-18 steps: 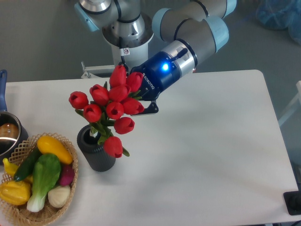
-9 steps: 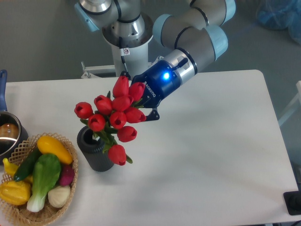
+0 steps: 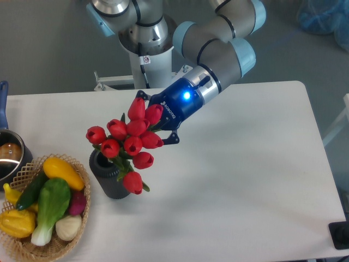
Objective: Insert the flowers into the vase
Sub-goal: 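Lower the tulip stems down into the black vase opening, then open the gripper to release the tulips in the vase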
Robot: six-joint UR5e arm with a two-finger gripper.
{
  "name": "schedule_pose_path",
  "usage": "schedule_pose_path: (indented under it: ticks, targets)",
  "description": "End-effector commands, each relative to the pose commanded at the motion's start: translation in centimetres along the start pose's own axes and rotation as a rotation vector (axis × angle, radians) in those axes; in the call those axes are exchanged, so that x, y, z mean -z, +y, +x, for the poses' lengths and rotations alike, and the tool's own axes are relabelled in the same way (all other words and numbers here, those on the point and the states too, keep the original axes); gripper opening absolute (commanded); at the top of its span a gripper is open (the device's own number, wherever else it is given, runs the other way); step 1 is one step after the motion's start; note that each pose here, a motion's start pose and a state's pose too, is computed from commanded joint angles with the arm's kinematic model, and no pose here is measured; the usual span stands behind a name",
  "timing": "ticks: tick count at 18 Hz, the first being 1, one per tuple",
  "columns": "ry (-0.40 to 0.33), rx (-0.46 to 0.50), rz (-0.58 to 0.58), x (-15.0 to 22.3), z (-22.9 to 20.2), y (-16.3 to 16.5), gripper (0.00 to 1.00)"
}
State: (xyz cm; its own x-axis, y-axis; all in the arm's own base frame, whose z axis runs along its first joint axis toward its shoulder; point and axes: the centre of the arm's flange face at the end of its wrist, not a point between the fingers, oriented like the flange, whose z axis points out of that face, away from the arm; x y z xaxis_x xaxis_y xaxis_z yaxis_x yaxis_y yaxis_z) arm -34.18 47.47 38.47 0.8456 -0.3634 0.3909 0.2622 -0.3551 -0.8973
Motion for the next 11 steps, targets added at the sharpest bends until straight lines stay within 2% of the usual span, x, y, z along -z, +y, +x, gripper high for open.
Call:
schedule_pose_path:
  ticks: [5, 8, 11]
  targets:
    - [0.001, 0.000, -0.054, -1.5, -0.1, 2.2, 0.16]
    - [0.003, 0.000, -0.076, -2.0, 0.1, 3.7, 0.18]
    - [0.004, 0.003, -0.076, -2.1, 0.2, 4.0, 0.25]
